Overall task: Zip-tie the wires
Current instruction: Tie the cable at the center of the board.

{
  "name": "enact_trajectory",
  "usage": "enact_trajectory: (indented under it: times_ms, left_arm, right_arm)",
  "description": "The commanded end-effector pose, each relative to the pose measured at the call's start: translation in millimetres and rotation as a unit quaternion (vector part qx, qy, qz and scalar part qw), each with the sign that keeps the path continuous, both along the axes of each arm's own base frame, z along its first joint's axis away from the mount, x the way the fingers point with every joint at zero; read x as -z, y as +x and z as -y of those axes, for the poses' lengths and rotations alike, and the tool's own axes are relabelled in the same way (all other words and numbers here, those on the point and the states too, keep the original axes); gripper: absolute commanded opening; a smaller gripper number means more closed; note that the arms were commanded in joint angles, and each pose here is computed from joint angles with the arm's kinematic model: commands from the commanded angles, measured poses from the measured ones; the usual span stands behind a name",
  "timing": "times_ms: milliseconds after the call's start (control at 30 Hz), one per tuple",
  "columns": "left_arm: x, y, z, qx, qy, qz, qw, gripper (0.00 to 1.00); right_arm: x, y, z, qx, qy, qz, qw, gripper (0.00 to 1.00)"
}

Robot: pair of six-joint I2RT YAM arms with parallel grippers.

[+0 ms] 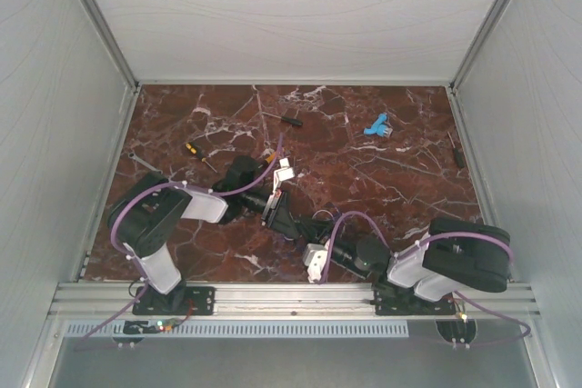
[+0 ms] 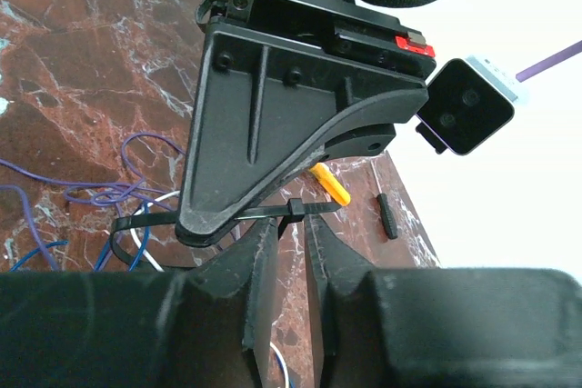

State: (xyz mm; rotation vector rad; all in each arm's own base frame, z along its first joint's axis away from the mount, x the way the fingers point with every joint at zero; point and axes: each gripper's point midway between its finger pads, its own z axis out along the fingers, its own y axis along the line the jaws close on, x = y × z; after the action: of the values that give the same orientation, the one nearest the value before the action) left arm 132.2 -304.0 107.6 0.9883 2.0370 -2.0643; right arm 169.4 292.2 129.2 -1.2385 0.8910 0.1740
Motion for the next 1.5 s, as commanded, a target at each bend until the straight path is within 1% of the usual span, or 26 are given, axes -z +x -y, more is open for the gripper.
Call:
enact_trajectory:
  times_ms: [0,67,200,933,1467]
  left_arm:
    - [-2,-1,3,0.011,-0.018,0.023,1.000,0.00]
    - [-2,0,3,0.011,-0.018,0.022,1.000,0.00]
    - [-1,0,3,0.011,-0.018,0.022,1.000,0.00]
    - [-15,13,4,-0.009,-0.036,0.038,0.999,0.00]
    - [-19,29,10,-0.029,-0.033,0.030,0.999,0.00]
  right_arm:
    - [-29,2,-11,-0.021,0.062,-0.003,0.998,0.13]
    - [-29,2,-11,-0.023,0.065,-0.006,0.998,0.08]
    - [-30,1,-11,-0.028,0.067,-0.008,0.997,0.00]
    - [-15,-7,-8,-0.033,0.028,-0.001,0.999,0.00]
    - [-12,-13,-11,-0.036,0.011,0.017,0.999,0.00]
